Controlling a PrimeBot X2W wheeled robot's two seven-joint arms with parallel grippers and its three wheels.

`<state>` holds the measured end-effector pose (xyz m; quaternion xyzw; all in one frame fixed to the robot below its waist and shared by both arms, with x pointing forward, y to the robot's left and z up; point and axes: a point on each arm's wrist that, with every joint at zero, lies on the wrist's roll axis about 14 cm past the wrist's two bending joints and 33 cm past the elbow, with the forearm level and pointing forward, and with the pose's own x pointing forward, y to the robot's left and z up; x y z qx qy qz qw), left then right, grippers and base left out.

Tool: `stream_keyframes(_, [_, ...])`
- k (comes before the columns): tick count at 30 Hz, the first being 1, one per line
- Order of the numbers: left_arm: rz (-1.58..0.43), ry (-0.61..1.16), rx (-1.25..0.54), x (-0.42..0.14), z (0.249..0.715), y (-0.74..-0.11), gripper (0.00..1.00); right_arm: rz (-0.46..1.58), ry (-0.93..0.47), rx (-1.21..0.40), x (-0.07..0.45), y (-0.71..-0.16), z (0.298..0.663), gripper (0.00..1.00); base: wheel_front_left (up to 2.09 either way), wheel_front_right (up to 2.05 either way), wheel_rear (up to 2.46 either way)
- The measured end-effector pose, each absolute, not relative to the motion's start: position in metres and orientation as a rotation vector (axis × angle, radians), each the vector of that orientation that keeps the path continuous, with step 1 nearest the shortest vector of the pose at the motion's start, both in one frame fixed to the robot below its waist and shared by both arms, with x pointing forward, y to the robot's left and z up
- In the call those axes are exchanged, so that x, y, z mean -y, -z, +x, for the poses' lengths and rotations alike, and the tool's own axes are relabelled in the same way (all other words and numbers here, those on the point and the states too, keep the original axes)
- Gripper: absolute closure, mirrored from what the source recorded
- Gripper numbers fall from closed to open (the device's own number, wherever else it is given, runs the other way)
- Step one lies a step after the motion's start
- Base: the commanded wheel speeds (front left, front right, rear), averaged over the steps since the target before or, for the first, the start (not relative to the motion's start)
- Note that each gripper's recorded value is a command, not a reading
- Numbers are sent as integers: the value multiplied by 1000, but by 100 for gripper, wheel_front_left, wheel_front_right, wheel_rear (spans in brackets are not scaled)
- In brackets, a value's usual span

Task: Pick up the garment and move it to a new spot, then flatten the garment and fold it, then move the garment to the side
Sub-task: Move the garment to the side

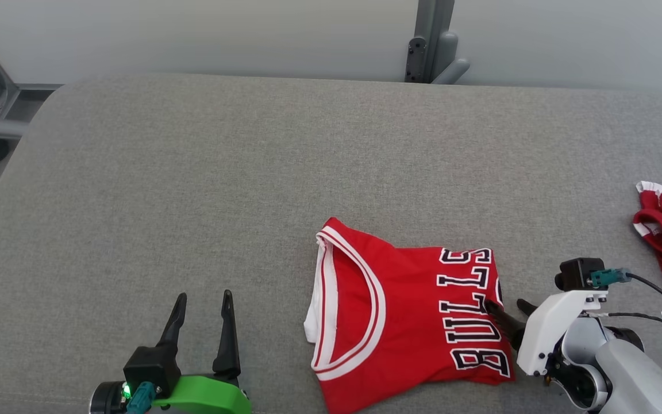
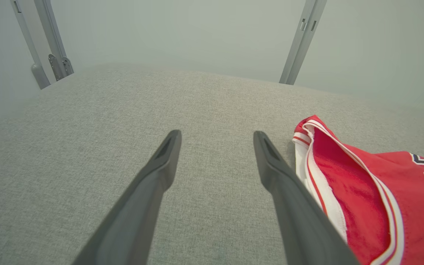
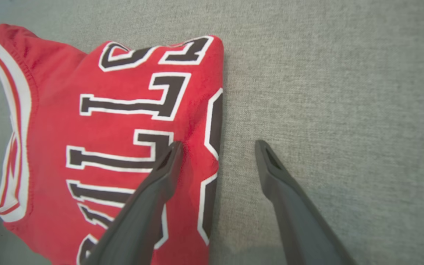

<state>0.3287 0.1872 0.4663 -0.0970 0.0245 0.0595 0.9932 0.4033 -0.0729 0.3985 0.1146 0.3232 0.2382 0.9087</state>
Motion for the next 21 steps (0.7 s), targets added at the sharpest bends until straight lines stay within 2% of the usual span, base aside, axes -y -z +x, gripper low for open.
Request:
stream_keyframes(4, [-193, -132, -59, -191, 327, -463, 0, 254, -512, -715, 66, -391, 406, 0, 0, 0, 0])
stream_keyframes(5, [-192, -136, -61, -192, 327, -463, 0, 259, -521, -724, 62, -390, 407, 51, 0, 0, 0])
stream_keyframes(7, [-192, -138, -61, -192, 326, -463, 0, 261, -530, -725, 60, -390, 407, 99, 0, 0, 0])
stream_keyframes(16, [-191, -101, -56, -182, 330, -465, 0, 236, -533, -638, 68, -407, 411, 100, 0, 0, 0])
stream_keyframes(21, [-194, -38, -56, -163, 336, -466, 0, 194, -475, -596, 102, -417, 413, 100, 0, 0, 0])
